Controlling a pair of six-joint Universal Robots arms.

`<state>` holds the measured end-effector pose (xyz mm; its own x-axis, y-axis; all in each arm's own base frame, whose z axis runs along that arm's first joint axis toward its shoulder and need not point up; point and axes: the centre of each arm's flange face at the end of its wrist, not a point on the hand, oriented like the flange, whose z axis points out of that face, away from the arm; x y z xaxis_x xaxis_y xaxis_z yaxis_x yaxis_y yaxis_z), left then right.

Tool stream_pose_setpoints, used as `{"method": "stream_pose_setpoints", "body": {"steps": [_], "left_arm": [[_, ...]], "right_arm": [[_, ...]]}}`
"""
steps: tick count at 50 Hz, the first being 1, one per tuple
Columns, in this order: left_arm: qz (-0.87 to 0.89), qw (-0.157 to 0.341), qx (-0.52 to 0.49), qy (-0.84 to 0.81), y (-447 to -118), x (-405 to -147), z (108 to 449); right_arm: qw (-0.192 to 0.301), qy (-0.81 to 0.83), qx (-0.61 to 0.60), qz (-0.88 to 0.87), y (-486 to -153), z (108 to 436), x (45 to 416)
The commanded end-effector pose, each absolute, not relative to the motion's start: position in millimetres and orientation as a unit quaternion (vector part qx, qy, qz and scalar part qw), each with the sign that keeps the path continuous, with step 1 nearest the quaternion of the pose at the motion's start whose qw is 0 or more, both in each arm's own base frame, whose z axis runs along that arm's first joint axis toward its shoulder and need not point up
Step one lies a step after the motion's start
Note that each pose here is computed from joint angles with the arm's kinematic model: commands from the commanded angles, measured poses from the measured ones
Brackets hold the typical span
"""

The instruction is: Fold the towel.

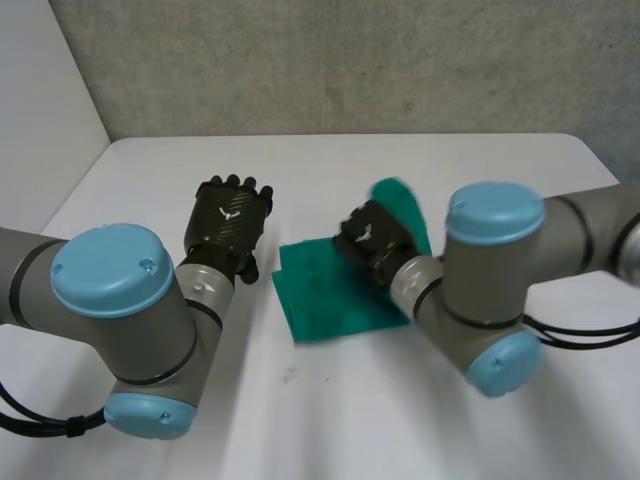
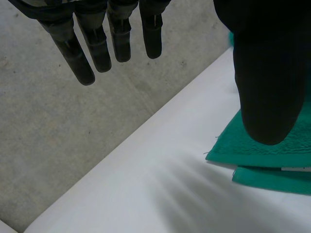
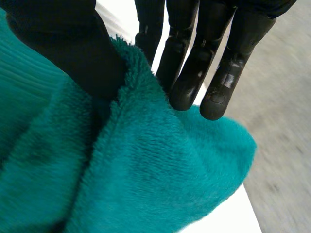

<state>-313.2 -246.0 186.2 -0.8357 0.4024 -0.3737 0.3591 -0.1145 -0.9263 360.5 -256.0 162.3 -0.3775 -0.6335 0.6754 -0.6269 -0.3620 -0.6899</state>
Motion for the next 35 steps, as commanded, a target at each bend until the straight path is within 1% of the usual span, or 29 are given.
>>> {"method": "stream_pose_setpoints", "body": {"steps": [1, 5, 7, 8, 12, 13, 15, 17, 18, 23, 24, 25, 26, 28, 31, 32, 34, 35], "left_arm": [[0.7, 0.016, -0.279, -0.657, -250.1, -314.0, 194.0], [0.707, 0.017, -0.275, -0.652, -252.6, -315.8, 198.8], [0.71, 0.019, -0.274, -0.649, -252.8, -317.3, 201.0], [0.716, 0.022, -0.273, -0.642, -254.8, -322.3, 205.1], [0.722, 0.027, -0.271, -0.636, -257.5, -328.0, 208.8], [0.725, 0.031, -0.272, -0.632, -258.0, -333.0, 210.0], [0.727, 0.04, -0.275, -0.628, -256.3, -341.1, 210.3], [0.731, 0.054, -0.276, -0.622, -252.3, -350.9, 212.4], [0.731, 0.054, -0.276, -0.622, -252.3, -350.9, 212.4], [0.737, 0.118, -0.27, -0.609, -244.5, -386.8, 214.4], [0.737, 0.127, -0.272, -0.606, -242.1, -392.4, 214.2], [0.736, 0.135, -0.274, -0.604, -239.9, -397.4, 213.2], [0.736, 0.135, -0.274, -0.604, -239.9, -397.5, 213.2], [0.726, 0.171, -0.295, -0.597, -231.9, -420.2, 203.2], [0.717, 0.182, -0.307, -0.599, -230.4, -427.3, 195.9], [0.703, 0.19, -0.319, -0.607, -231.5, -434.4, 182.8], [0.698, 0.189, -0.323, -0.611, -232.0, -436.0, 177.3], [0.688, 0.185, -0.329, -0.62, -234.1, -438.3, 166.6]], "right_arm": [[0.04, 0.446, -0.678, -0.583, -209.8, 134.2, 382.6], [0.029, 0.46, -0.652, -0.602, -220.6, 148.7, 378.6], [0.027, 0.493, -0.618, -0.612, -232.8, 160.7, 368.4], [0.037, 0.52, -0.593, -0.614, -238.4, 165.7, 361.5], [0.075, 0.568, -0.536, -0.62, -242.4, 180.5, 348.6], [0.085, 0.579, -0.52, -0.622, -243.2, 185.7, 344.8], [0.114, 0.616, -0.456, -0.632, -250.1, 205.5, 327.4], [0.126, 0.633, -0.424, -0.635, -256.0, 212.5, 317.4], [0.129, 0.642, -0.406, -0.637, -260.3, 216.0, 311.7], [0.142, 0.68, -0.329, -0.639, -282.6, 224.8, 284.9], [0.142, 0.68, -0.329, -0.639, -282.7, 224.8, 284.9], [0.143, 0.693, -0.299, -0.64, -293.6, 225.9, 274.2], [0.143, 0.693, -0.299, -0.64, -293.7, 225.9, 274.1], [0.139, 0.696, -0.288, -0.643, -299.9, 228.1, 269.2], [0.131, 0.698, -0.28, -0.646, -304.4, 229.8, 265.4], [0.124, 0.706, -0.276, -0.641, -307.8, 227.7, 263.9], [0.123, 0.708, -0.275, -0.638, -309.0, 226.2, 264.0], [0.121, 0.717, -0.276, -0.629, -311.4, 218.4, 264.9]]}}
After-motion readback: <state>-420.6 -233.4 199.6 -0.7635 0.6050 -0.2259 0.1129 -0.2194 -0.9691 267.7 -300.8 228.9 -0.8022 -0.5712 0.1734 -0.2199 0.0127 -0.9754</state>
